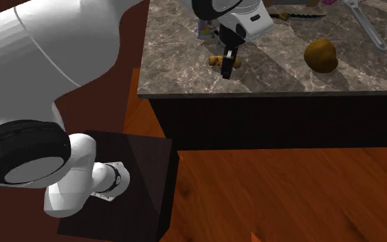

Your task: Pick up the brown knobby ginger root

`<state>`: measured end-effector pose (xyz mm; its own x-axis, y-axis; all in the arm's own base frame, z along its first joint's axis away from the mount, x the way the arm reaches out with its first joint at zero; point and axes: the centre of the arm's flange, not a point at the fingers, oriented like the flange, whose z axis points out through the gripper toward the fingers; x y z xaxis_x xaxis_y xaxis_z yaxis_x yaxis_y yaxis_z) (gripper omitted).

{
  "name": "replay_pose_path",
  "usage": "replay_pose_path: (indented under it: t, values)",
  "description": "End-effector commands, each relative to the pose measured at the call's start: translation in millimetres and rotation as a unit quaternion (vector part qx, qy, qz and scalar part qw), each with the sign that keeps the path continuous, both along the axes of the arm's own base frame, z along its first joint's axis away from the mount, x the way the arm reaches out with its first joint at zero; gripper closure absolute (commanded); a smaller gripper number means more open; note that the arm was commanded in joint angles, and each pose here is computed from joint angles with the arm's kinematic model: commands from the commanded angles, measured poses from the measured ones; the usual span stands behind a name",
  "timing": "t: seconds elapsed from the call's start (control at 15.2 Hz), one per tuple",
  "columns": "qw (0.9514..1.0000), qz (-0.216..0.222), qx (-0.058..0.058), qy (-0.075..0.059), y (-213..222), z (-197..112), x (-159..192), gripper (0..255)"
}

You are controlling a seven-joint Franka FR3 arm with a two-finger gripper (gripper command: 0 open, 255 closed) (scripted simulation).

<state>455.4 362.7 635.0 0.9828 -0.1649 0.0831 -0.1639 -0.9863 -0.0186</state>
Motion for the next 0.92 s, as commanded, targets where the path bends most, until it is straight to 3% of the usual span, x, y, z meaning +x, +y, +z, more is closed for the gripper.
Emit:
replay_pose_path:
  t: [0.0, 0.13, 0.79, 0.86]
  values:
    - [1.0, -0.005, 0.0, 0.0, 23.3, 0.2, 11.5, 0]
    - [1.0, -0.008, -0.001, 0.0, 47.2, 3.3, 22.0, 0]
    - [1.0, -0.008, -0.001, 0.0, 47.3, -36.6, 22.0, 0]
    - [1.0, -0.008, -0.001, 0.0, 46.7, -36.1, 22.4, 255]
